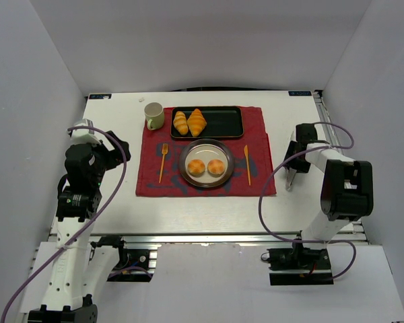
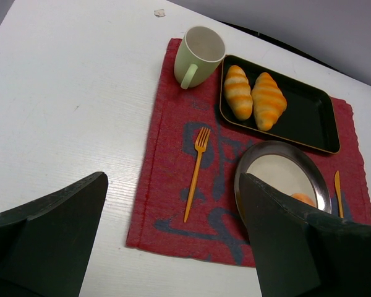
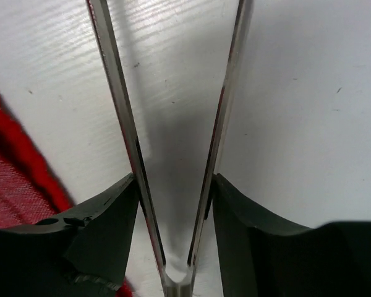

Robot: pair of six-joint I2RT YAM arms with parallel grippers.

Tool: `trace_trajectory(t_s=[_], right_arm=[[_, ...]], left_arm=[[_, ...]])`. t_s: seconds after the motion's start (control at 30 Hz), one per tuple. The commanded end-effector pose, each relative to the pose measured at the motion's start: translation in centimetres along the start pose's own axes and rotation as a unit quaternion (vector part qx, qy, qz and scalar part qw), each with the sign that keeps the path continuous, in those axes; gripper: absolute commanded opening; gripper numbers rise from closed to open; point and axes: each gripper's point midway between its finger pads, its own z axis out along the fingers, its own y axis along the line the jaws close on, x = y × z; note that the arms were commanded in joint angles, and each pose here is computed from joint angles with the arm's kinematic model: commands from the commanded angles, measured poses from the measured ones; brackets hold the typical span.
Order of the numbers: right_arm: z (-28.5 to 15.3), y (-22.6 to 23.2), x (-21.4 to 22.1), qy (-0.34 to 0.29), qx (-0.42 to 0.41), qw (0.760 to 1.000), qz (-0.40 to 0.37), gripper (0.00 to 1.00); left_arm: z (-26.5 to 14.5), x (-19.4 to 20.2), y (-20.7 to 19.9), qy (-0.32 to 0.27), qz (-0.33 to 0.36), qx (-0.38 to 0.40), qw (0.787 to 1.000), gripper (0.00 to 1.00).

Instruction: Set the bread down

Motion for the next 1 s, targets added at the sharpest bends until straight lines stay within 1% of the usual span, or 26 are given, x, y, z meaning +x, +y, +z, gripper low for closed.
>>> trace_trajectory(t_s=[0.0,0.03,0.07,0.1,0.17,0.27,0.3,0.33,0.37,0.43,0.47,0.5,0.53,0.57,0.6,0.63,0.67,0.7,0.73,0.77,0.87,0.93,0.97], right_arm=[[0.2,0.3,-2.0,-0.023,-0.008,1.0,-0.001,0.66],[0.3,0.3,-1.7,-0.018,-0.007,1.0,-0.002,0.82],[0.2,0.3,-1.7,-0.02,-0.009,1.0,-0.001,0.87],[0.0,0.3,-1.8,-0.022,-0.01,1.0,0.0,0.89],[-0.7,0.3,-2.1,-0.027,-0.013,1.0,0.0,0.89],[-3.8,0.4,-3.7,-0.052,-0.02,0.998,0.008,0.89],[-6.0,0.4,-4.7,-0.076,-0.027,0.997,0.014,0.89],[-7.3,0.2,-4.4,-0.075,-0.03,0.997,0.017,0.89],[-9.9,0.3,-5.3,-0.107,-0.044,0.993,0.026,0.89],[-12.2,0.3,-4.6,-0.118,-0.059,0.99,0.039,0.89],[-14.7,0.4,-4.8,-0.151,-0.081,0.984,0.041,0.89],[-14.6,0.7,-3.0,-0.142,-0.1,0.984,0.041,0.89],[-15.3,1.1,-2.5,-0.153,-0.122,0.98,0.04,0.89],[-17.0,1.5,-2.0,-0.178,-0.151,0.972,0.039,0.89],[-16.5,1.6,-0.4,-0.165,-0.162,0.972,0.041,0.89],[-17.3,2.8,0.4,-0.163,-0.202,0.965,0.035,0.89],[-18.5,3.2,0.6,-0.181,-0.227,0.956,0.037,0.89],[-18.5,3.6,1.5,-0.174,-0.243,0.954,0.036,0.89],[-19.0,3.9,1.5,-0.184,-0.255,0.949,0.034,0.89],[-19.7,3.9,1.6,-0.198,-0.265,0.943,0.032,0.89],[-20.2,4.1,1.6,-0.211,-0.274,0.938,0.024,0.89],[-20.1,4.3,1.5,-0.21,-0.277,0.937,0.008,0.89],[-19.4,4.4,2.0,-0.187,-0.276,0.943,0.002,0.89]], left_arm=[[-0.7,-1.1,-0.3,-0.011,0.007,0.003,1.0,0.98],[-0.7,-1.2,-0.3,-0.012,0.007,0.003,1.0,0.98],[-0.7,-1.2,-0.3,-0.012,0.007,0.003,1.0,0.98],[-0.6,-1.2,-0.3,-0.011,0.007,0.004,1.0,0.98],[-0.6,-1.2,-0.4,-0.01,0.008,0.004,1.0,0.98],[-0.7,-1.4,-0.3,-0.011,0.01,0.001,1.0,0.98],[-0.8,-1.5,-0.3,-0.013,0.01,0.0,1.0,0.98],[-0.8,-1.5,-0.2,-0.013,0.009,-0.001,1.0,0.98],[-0.8,-1.5,-0.2,-0.014,0.009,-0.001,1.0,0.98],[-0.7,-1.3,-0.2,-0.013,0.007,-0.001,1.0,0.98],[-0.6,-1.0,-0.1,-0.011,0.007,-0.002,1.0,0.98],[-0.5,-0.9,0.0,-0.011,0.007,-0.003,1.0,0.98],[-0.5,-0.8,0.0,-0.01,0.007,-0.003,1.0,0.98],[-0.3,-0.4,0.1,-0.005,0.007,-0.005,1.0,0.98],[-0.2,-0.2,0.2,-0.003,0.007,-0.006,1.0,0.98],[-0.2,-0.2,0.1,-0.002,0.006,-0.004,1.0,0.98],[-0.1,0.1,0.2,0.0,0.004,-0.003,1.0,0.98],[-0.2,-0.1,0.1,-0.003,0.003,-0.002,1.0,0.98],[-0.2,0.0,0.0,-0.003,0.001,0.0,1.0,0.98],[-0.2,0.0,0.0,-0.003,0.0,0.0,1.0,0.98],[-0.5,0.0,0.0,-0.003,-0.002,0.002,1.0,0.98],[-0.5,0.0,0.0,-0.004,-0.003,0.001,1.0,0.98],[-0.6,0.0,0.1,-0.005,-0.003,-0.001,1.0,0.98]])
